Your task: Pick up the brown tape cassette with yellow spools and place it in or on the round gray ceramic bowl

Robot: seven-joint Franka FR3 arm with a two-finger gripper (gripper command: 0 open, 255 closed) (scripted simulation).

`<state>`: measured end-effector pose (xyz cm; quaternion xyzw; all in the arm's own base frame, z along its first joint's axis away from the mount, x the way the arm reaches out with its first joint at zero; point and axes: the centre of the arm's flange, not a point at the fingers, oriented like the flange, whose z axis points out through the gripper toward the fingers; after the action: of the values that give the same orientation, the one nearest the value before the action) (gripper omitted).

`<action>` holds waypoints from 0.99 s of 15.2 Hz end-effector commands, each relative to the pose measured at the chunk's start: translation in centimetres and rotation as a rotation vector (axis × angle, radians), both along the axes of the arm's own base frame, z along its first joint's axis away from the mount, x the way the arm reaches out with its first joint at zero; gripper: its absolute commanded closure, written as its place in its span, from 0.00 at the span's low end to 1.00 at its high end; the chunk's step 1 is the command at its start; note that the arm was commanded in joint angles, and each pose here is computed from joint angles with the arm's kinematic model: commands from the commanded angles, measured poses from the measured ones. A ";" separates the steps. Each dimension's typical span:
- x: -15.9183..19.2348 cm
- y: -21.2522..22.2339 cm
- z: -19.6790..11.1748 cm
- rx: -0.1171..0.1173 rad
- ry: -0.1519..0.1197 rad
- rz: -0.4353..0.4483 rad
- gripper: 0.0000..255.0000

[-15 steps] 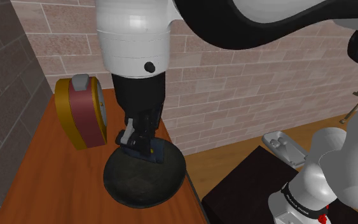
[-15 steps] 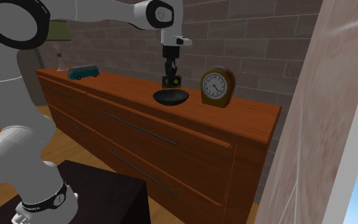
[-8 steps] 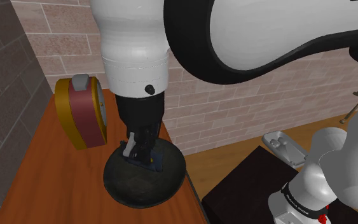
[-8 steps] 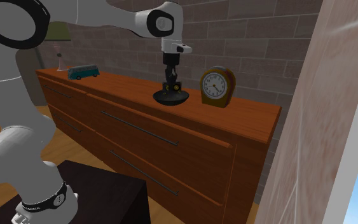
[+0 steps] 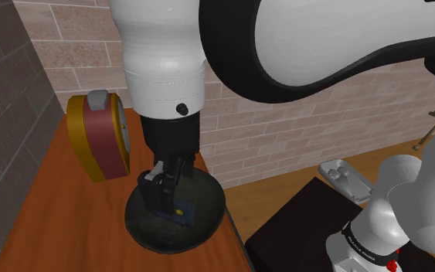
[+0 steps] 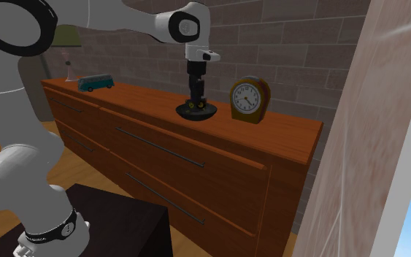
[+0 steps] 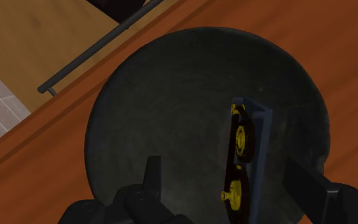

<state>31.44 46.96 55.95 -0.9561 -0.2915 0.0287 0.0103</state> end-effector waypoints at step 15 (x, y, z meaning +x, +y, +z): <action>0.3 0.0 5.0 0.000 0.000 0.000 0.00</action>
<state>31.74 46.94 60.94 -0.9561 -0.2915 0.0286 0.0104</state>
